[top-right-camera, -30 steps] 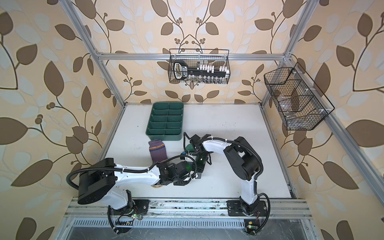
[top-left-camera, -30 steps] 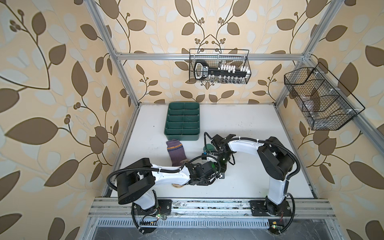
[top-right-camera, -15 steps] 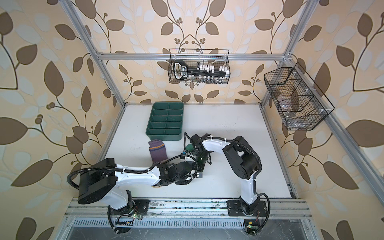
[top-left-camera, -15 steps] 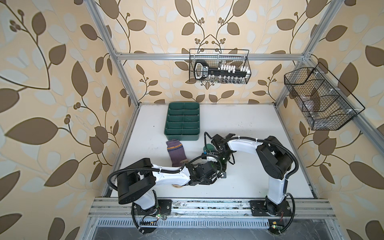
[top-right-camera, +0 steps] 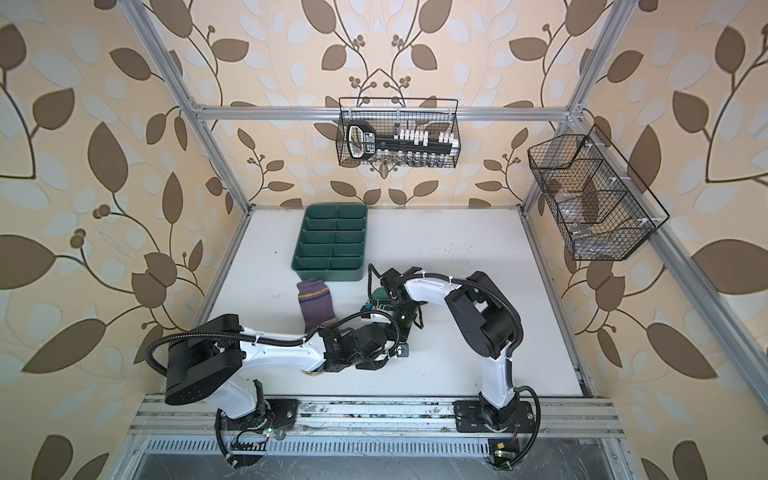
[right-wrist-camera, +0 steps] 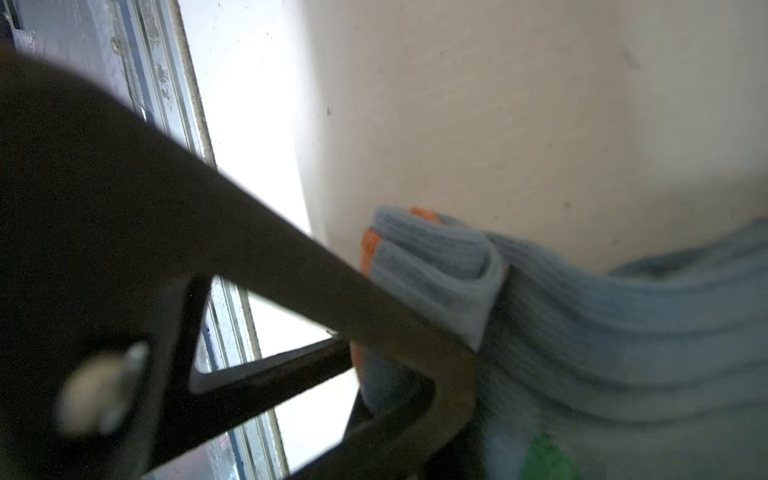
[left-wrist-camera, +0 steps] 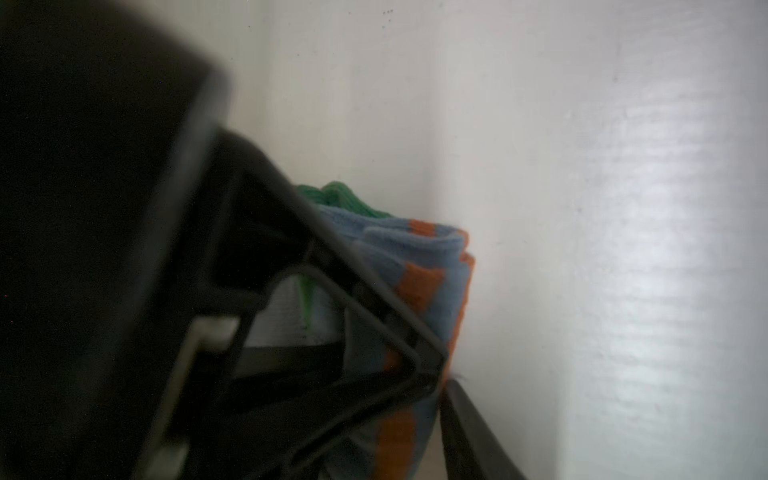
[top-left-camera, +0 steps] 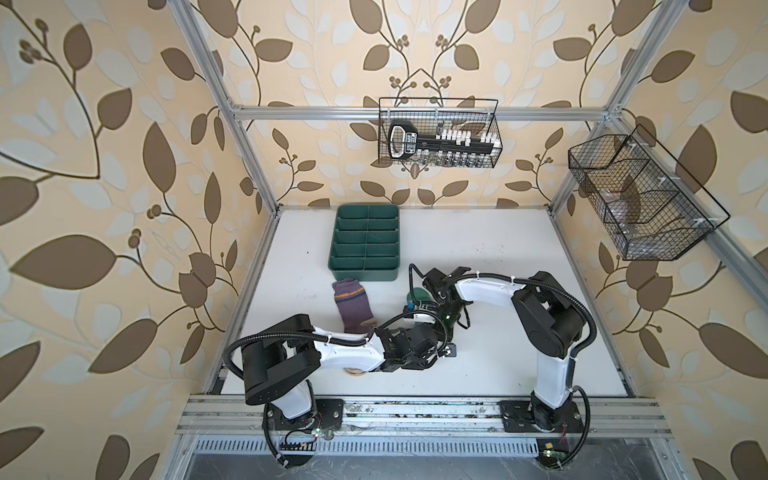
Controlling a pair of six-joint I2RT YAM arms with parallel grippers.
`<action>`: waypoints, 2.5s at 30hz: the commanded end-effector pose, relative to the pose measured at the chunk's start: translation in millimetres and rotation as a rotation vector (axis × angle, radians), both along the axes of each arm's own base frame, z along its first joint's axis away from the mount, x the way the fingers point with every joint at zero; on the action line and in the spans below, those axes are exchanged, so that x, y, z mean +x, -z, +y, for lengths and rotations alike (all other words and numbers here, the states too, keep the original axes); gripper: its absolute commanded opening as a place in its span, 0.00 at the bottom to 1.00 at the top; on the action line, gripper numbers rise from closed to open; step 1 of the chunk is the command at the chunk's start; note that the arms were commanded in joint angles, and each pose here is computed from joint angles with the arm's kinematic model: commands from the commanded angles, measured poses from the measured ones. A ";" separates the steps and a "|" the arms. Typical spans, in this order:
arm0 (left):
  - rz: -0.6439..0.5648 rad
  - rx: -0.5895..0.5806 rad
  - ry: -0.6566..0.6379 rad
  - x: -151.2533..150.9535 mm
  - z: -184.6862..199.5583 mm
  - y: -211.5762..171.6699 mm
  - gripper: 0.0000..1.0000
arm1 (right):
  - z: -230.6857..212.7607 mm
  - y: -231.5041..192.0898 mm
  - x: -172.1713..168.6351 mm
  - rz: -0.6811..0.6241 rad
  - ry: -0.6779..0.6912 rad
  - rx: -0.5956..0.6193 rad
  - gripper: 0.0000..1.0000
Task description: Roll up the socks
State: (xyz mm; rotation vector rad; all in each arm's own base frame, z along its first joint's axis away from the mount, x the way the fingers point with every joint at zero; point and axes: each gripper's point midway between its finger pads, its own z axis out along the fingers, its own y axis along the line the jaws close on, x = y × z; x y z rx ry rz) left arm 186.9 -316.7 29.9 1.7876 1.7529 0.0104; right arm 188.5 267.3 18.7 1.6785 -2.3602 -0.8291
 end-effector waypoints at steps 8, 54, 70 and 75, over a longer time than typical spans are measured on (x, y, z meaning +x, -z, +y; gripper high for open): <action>0.097 0.040 -0.082 0.5 4.6 12.1 0.08 | -3.0 -9.0 6.7 -0.107 0.018 0.014 0.26; 1.052 0.075 -0.414 6.8 17.2 22.3 0.09 | -7.2 -37.0 2.7 -1.327 -0.319 -0.040 0.44; 1.008 0.016 -0.388 11.8 12.3 3.7 0.24 | -20.6 20.9 2.9 -1.073 -0.397 -0.122 0.06; 0.862 -0.056 -0.386 29.8 12.6 -28.7 0.37 | -32.0 27.9 -18.1 -0.923 -0.419 -0.164 0.00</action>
